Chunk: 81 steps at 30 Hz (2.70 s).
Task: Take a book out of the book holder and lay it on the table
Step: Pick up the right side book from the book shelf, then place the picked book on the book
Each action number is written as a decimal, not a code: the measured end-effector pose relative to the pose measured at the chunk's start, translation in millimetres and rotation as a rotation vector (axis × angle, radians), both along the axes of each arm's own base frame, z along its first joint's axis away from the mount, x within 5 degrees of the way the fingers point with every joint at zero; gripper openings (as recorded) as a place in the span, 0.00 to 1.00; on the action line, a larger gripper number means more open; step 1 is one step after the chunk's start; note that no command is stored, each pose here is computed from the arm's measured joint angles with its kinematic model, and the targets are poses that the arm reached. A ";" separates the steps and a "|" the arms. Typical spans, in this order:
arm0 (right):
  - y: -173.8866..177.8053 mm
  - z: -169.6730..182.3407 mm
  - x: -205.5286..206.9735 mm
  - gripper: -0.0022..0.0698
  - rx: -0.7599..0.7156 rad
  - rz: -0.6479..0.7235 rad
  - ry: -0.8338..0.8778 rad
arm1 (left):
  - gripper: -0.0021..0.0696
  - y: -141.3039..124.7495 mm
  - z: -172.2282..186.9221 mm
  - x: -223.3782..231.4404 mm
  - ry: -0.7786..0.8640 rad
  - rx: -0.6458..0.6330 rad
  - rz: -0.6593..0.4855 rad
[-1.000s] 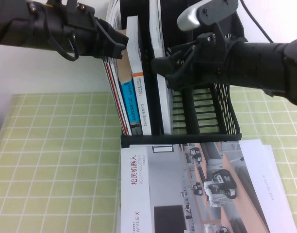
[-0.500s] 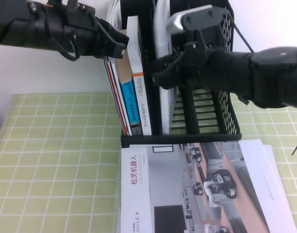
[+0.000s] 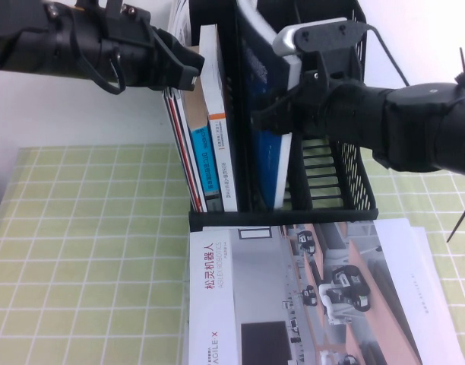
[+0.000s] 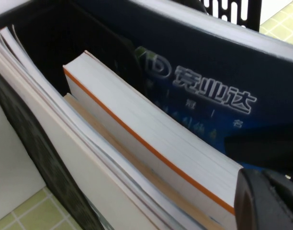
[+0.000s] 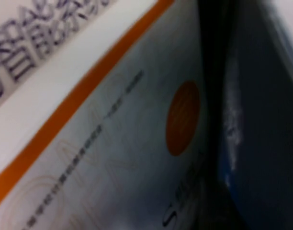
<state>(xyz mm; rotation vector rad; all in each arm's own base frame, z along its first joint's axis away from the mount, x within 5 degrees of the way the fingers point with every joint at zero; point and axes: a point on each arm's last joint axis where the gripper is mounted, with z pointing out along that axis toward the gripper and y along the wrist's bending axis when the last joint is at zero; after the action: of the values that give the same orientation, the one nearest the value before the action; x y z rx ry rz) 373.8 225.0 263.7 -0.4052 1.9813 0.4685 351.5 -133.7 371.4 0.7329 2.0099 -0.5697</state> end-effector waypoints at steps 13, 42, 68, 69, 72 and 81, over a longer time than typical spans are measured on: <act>-1.4 21.2 -1.2 0.21 -0.106 0.060 -0.131 | 0.03 -1.8 -3.5 3.6 0.015 -0.026 0.007; -56.3 207.0 -183.9 0.21 -0.284 0.755 -0.496 | 0.03 52.3 119.8 -155.5 -0.204 0.057 0.112; 26.7 100.7 -228.8 0.21 -1.164 0.756 -0.241 | 0.03 56.0 58.2 -169.8 0.144 0.040 0.185; 32.2 86.6 -232.6 0.21 -1.208 0.763 -0.246 | 0.03 56.1 58.8 -170.2 0.141 0.039 0.186; 37.8 51.0 -237.4 0.21 -1.333 0.722 -0.295 | 0.03 57.1 60.7 -172.0 0.125 0.036 0.190; 34.7 -2.6 -241.8 0.21 -1.315 0.697 -0.205 | 0.03 59.5 64.8 -178.1 0.098 0.037 0.196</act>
<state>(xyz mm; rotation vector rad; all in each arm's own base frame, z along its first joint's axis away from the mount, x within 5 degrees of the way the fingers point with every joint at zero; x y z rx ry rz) 132.0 259.7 261.2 -1.8844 1.6477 -0.5442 173.5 -74.2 436.2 0.5308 2.1586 -0.4616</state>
